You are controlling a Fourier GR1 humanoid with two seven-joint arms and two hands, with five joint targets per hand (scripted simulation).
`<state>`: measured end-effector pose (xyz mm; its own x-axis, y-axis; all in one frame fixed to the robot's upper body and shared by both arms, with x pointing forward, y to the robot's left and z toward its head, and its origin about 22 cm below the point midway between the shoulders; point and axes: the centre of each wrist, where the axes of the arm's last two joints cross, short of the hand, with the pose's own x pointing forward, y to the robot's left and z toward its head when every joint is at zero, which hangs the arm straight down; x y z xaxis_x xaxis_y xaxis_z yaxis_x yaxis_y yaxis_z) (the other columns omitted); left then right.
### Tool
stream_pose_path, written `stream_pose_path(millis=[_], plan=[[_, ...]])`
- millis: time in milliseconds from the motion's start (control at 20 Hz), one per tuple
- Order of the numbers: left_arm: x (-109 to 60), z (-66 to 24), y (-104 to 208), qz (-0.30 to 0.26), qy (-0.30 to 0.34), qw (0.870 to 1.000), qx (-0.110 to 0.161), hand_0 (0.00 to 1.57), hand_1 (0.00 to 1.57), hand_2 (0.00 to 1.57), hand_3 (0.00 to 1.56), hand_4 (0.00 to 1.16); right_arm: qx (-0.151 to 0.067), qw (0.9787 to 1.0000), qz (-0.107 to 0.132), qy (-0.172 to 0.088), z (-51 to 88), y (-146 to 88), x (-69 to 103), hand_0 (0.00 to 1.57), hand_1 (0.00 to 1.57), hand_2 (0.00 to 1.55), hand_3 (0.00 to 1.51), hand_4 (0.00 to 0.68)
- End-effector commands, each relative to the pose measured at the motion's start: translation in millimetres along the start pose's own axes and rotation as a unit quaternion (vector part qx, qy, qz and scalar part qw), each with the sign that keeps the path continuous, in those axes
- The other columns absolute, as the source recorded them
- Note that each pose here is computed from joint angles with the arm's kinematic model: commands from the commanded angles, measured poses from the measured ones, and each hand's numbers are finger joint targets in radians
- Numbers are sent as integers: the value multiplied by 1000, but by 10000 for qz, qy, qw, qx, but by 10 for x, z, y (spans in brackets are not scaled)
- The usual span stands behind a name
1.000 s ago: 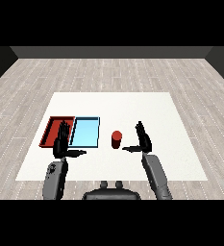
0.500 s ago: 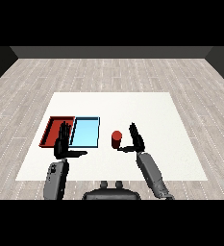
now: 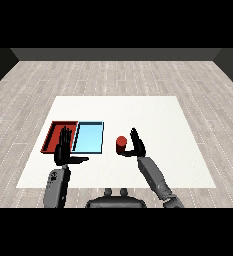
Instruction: Pick the red can and put it in the red box
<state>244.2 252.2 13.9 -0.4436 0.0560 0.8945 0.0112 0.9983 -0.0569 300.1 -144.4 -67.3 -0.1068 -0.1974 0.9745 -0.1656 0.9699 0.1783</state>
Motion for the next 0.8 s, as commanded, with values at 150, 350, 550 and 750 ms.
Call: stream_pose_path(millis=[150, 350, 550, 750], plan=[[-129, -71, -137, 3, 11, 9999, -108, 0, 0, 0, 0, 0, 86, 9997, -145, 153, -123, 15, 149, 0, 0, 0, 0, 0], [-10, -93, -17, -36, -72, 9999, -61, 0, 0, 0, 0, 0, 168, 9994, -201, 205, -107, 89, -68, 0, 0, 0, 0, 0], [97, -233, -70, 30, -44, 10000, -24, 0, 0, 0, 0, 0, 139, 9993, -321, 145, -306, 184, -113, 0, 0, 0, 0, 0], [-7, 22, -59, 21, -88, 10000, -21, 0, 0, 0, 0, 0, 285, 9990, -242, 231, -74, 335, -140, 0, 0, 0, 0, 0]])
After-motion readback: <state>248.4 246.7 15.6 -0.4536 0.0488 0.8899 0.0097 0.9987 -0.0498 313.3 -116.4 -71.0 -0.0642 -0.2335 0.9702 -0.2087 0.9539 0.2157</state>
